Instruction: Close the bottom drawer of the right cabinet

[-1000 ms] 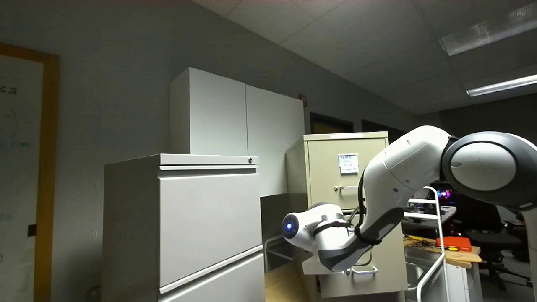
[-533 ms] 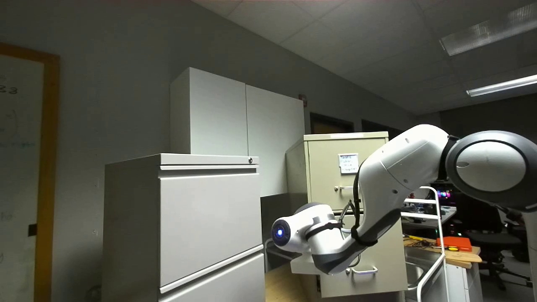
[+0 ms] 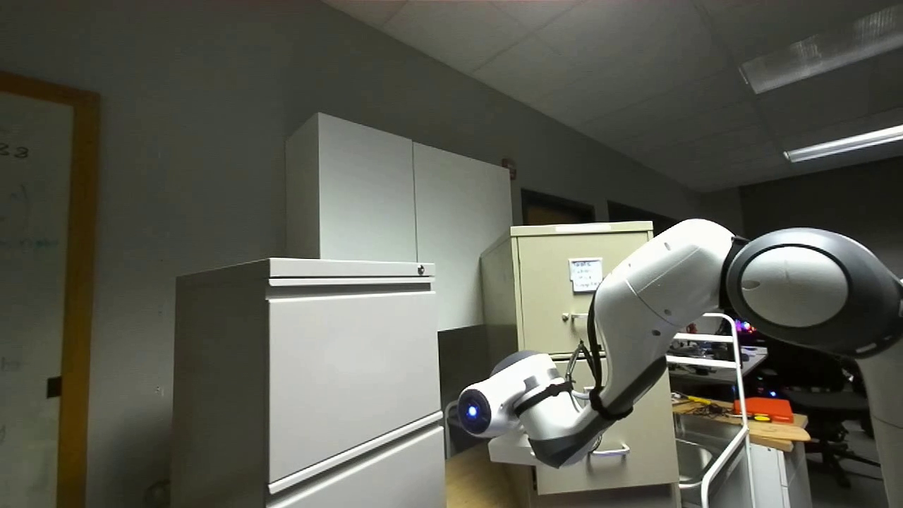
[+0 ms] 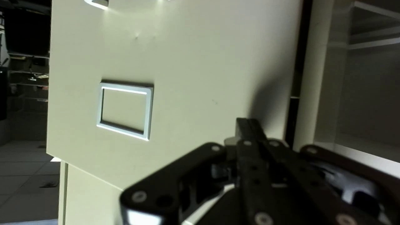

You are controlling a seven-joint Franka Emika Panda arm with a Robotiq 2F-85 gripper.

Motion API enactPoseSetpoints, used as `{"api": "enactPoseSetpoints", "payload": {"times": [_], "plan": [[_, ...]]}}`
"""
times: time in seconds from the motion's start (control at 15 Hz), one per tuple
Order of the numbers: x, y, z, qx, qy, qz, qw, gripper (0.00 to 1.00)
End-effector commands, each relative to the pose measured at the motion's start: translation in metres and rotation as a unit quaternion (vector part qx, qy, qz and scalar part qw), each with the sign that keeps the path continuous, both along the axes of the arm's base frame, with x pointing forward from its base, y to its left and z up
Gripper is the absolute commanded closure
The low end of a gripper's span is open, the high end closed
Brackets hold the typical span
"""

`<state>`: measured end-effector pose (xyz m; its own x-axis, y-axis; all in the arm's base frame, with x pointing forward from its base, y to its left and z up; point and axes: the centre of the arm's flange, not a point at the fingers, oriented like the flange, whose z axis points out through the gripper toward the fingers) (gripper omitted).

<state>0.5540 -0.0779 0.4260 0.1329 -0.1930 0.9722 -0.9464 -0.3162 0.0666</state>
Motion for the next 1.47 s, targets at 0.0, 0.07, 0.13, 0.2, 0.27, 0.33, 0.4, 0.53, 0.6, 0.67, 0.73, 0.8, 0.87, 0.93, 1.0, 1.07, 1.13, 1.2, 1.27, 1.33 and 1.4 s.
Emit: {"api": "enactPoseSetpoints", "payload": {"times": [0.0,0.07,0.13,0.2,0.27,0.33,0.4,0.53,0.6,0.67,0.73,0.8,0.87,0.93,1.0,1.07,1.13,1.2,1.27,1.33,1.4], "plan": [[0.039,-0.019,0.026,-0.029,-0.03,0.008,0.9991,1.0],[0.042,-0.02,0.027,-0.029,-0.03,0.008,0.9991,1.0],[0.044,-0.021,0.028,-0.031,-0.029,0.008,0.9991,1.0],[0.047,-0.022,0.029,-0.029,-0.031,0.007,0.9991,1.0],[0.05,-0.022,0.029,-0.029,-0.031,0.006,0.9991,1.0],[0.052,-0.022,0.03,-0.031,-0.031,0.004,0.999,1.0],[0.053,-0.023,0.031,-0.031,-0.032,0.001,0.999,1.0],[0.054,-0.022,0.031,-0.034,-0.032,-0.002,0.9989,1.0],[0.054,-0.022,0.03,-0.035,-0.031,-0.003,0.9989,1.0],[0.055,-0.022,0.03,-0.037,-0.03,-0.004,0.9989,1.0],[0.055,-0.022,0.03,-0.037,-0.027,-0.007,0.9989,1.0],[0.056,-0.021,0.031,-0.035,-0.024,-0.009,0.9991,1.0],[0.055,-0.018,0.032,-0.033,-0.022,-0.005,0.9992,1.0],[0.054,-0.011,0.035,-0.026,-0.019,0.005,0.9995,1.0],[0.054,-0.006,0.039,-0.03,-0.021,0.009,0.9993,1.0],[0.056,-0.006,0.043,-0.031,-0.024,0.008,0.9992,1.0],[0.059,-0.008,0.048,-0.03,-0.029,0.005,0.9991,1.0],[0.06,-0.01,0.051,-0.03,-0.033,0.002,0.999,1.0],[0.062,-0.014,0.054,-0.03,-0.037,-0.002,0.9989,1.0],[0.063,-0.017,0.055,-0.029,-0.038,-0.006,0.9988,1.0],[0.063,-0.019,0.055,-0.025,-0.04,-0.008,0.9989,1.0]]}}
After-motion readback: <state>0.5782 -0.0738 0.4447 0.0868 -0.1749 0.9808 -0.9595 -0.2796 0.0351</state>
